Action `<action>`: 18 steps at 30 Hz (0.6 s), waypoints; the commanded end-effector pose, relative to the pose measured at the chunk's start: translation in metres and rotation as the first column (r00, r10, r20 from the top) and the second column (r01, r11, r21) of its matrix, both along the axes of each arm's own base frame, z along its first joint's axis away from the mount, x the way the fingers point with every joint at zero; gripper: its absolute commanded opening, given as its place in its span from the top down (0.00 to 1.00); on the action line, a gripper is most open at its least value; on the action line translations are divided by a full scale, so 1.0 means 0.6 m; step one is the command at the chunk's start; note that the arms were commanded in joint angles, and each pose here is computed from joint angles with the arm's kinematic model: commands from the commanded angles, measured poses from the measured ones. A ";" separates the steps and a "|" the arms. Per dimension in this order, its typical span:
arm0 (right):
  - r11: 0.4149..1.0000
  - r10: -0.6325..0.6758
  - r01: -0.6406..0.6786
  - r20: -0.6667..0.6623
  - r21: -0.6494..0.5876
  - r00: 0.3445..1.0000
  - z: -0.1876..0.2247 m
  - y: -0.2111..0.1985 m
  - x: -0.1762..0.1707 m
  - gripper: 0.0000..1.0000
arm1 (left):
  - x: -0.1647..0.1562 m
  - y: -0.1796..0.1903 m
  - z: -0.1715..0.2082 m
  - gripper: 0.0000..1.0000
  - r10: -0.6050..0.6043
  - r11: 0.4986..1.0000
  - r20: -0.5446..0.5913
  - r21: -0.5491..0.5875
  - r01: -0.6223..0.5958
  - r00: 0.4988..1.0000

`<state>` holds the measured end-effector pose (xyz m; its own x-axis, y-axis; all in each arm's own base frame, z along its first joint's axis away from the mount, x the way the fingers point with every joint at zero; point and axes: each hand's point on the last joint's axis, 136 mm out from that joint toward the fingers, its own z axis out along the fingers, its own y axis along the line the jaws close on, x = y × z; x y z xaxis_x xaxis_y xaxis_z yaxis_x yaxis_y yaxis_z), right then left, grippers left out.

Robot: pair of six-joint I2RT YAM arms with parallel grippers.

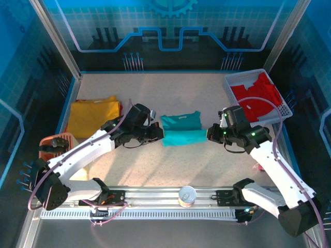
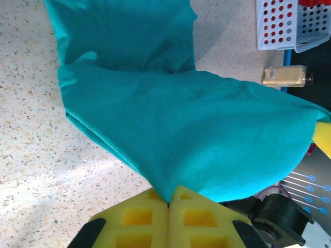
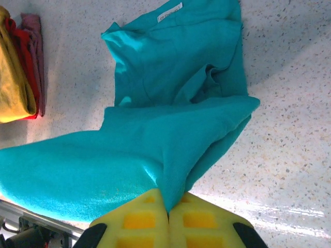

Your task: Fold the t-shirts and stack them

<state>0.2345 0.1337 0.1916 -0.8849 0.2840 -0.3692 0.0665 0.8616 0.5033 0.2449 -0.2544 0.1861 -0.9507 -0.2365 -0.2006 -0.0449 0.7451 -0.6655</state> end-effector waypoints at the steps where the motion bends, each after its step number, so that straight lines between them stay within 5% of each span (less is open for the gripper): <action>1: 1.000 -0.004 0.003 0.043 0.023 0.999 0.019 -0.002 0.026 1.00 | 0.019 -0.008 0.009 1.00 -0.026 0.999 0.010 -0.029 0.026 1.000; 18: 0.995 0.016 -0.017 0.012 0.097 1.000 0.014 0.012 0.031 1.00 | 0.034 -0.021 0.031 1.00 -0.047 0.997 0.026 -0.056 0.049 0.999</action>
